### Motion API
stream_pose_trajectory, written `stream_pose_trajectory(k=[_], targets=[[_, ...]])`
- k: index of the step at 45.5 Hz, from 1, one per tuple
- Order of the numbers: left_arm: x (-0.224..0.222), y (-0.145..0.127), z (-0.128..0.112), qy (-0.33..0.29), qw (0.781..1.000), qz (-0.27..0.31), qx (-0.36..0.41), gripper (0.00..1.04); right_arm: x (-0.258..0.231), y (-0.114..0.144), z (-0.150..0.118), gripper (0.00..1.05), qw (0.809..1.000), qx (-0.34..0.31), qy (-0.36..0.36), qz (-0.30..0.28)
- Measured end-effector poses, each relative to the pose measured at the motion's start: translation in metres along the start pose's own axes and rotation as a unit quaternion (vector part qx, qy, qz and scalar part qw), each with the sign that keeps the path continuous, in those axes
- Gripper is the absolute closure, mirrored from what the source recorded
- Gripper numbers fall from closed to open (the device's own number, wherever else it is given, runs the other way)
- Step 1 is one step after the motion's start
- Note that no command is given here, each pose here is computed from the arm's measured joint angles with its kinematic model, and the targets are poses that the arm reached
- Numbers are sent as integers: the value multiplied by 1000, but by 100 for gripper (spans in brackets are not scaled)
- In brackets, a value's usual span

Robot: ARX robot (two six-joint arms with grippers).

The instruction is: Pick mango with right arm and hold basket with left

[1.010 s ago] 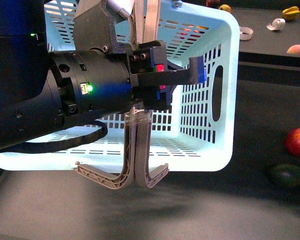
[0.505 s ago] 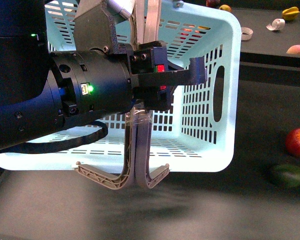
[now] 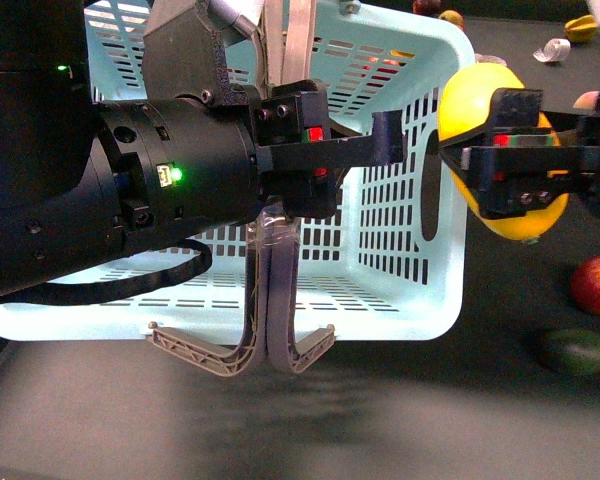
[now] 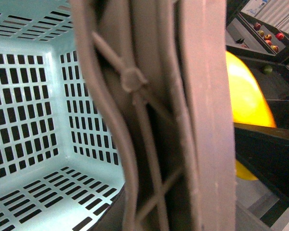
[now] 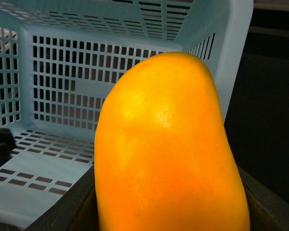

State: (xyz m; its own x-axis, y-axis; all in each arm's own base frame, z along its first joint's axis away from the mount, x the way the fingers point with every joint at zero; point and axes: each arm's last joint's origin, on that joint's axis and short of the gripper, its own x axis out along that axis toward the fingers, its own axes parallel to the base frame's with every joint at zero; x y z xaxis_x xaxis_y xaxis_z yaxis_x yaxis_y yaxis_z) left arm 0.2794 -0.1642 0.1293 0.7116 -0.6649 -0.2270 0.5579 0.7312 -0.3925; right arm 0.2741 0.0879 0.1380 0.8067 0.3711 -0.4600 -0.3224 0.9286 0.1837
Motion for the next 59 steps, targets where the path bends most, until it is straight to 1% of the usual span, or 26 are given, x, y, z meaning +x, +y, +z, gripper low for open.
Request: stream_pose_trajectory(k=[9,20,21,22,24,29,31,34,46,53,59], targets=[[0,0,0,0,1000,0,0,87,35,4,-4,44,1000,9,20,11],[0,0,0,0,1000,0,0,87,66,2,1,44,999,23,23,17],[0,0,0,0,1000,0,0,87,68,2,2,41,999,22,21,18],[0,0,0,0,1000,0,0,87,71,2,3,35,999,24,19,17],[0,0,0,0,1000,0,0,87,74,2,4,31,999,24,17,16],[0,0,0,0,1000,0,0,87,78,2,13,12,999,31,-7,-5],[0,0,0,0,1000,-1,0,87,76,2,17,6,999,37,-20,-11],[0,0,0,1,1000,-1,0,87,67,2,25,9,998,42,-45,-23],[1,1,-2,5,1000,3,-4,87,3,1,45,8,990,49,-113,-71],[0,1,-2,4,1000,5,-3,87,-39,-2,39,8,984,58,-123,-119],[1,1,-2,5,1000,4,-3,87,-82,-1,22,8,976,74,-125,-162]])
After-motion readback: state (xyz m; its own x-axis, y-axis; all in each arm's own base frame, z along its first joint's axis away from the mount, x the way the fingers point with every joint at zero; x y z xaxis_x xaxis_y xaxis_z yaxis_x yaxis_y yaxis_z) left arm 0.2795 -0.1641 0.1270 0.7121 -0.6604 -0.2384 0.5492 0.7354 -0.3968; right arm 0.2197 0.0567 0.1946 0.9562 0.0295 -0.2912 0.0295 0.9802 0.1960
